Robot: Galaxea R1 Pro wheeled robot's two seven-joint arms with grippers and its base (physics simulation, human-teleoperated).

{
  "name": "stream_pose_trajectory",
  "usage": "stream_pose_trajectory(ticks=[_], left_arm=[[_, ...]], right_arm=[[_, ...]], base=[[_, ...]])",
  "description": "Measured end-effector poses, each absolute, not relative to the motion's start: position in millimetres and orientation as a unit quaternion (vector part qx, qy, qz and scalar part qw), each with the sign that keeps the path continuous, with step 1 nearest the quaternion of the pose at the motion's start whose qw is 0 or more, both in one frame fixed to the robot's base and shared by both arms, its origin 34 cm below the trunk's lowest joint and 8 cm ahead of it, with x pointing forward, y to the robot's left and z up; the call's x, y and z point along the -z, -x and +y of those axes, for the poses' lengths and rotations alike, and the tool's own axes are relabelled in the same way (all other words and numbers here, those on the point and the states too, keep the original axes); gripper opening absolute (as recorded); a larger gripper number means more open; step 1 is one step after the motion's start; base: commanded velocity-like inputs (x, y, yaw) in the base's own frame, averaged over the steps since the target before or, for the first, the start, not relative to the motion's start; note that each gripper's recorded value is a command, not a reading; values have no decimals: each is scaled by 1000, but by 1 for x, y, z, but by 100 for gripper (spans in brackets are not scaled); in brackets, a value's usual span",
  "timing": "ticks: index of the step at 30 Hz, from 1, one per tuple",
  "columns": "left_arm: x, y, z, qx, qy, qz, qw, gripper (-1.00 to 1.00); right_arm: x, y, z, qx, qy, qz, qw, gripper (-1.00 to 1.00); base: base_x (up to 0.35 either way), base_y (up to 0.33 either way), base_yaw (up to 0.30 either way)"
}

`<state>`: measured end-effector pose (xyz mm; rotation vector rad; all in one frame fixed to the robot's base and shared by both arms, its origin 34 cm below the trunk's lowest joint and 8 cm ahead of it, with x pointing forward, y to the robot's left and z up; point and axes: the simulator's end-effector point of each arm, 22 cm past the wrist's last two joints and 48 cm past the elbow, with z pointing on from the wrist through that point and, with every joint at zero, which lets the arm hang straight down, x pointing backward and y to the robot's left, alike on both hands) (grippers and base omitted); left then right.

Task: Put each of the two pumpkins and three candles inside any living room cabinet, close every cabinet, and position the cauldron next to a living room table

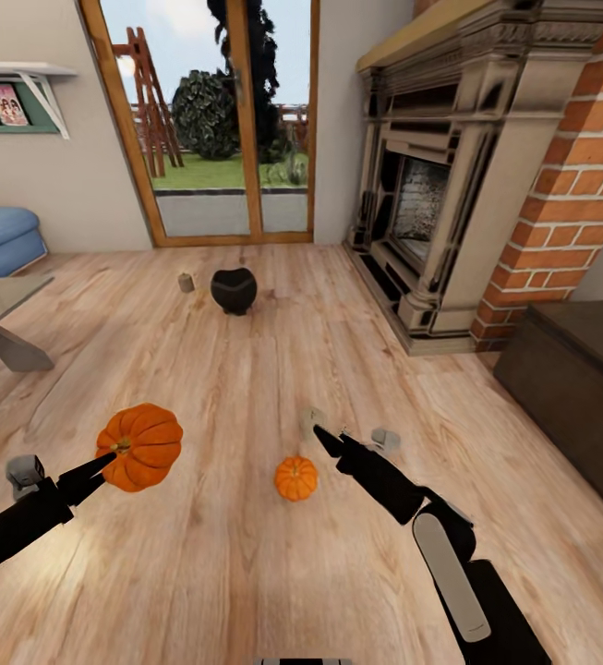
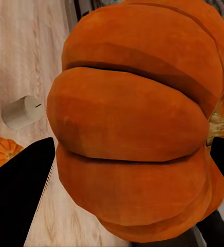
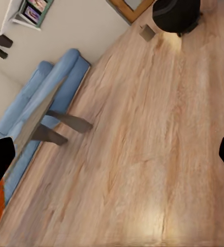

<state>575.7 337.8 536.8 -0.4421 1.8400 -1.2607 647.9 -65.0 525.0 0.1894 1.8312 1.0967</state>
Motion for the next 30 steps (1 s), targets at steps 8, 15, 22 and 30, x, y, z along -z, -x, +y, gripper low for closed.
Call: stream_pose_trajectory(ticks=[8,15,22,30], left_arm=[[-537,-576,338,504,177,733,420,-100],[-537,-576,338,504,177,733,420,-100],[-537,-576,338,503,176,734,420,-100],[-536,-576,338,501,176,735,421,-100]], right_arm=[[-502,-658,-70,-411,-115,776,464,100],[-511,-659,-66,-414,-114,772,469,100],[-488,-661,-76,-384,-136,793,454,100],[-417,-682,-98,-307,-175,847,396,100]], base=[[41,136,0],[20,13,0],[197,164,0],[228,28,0]])
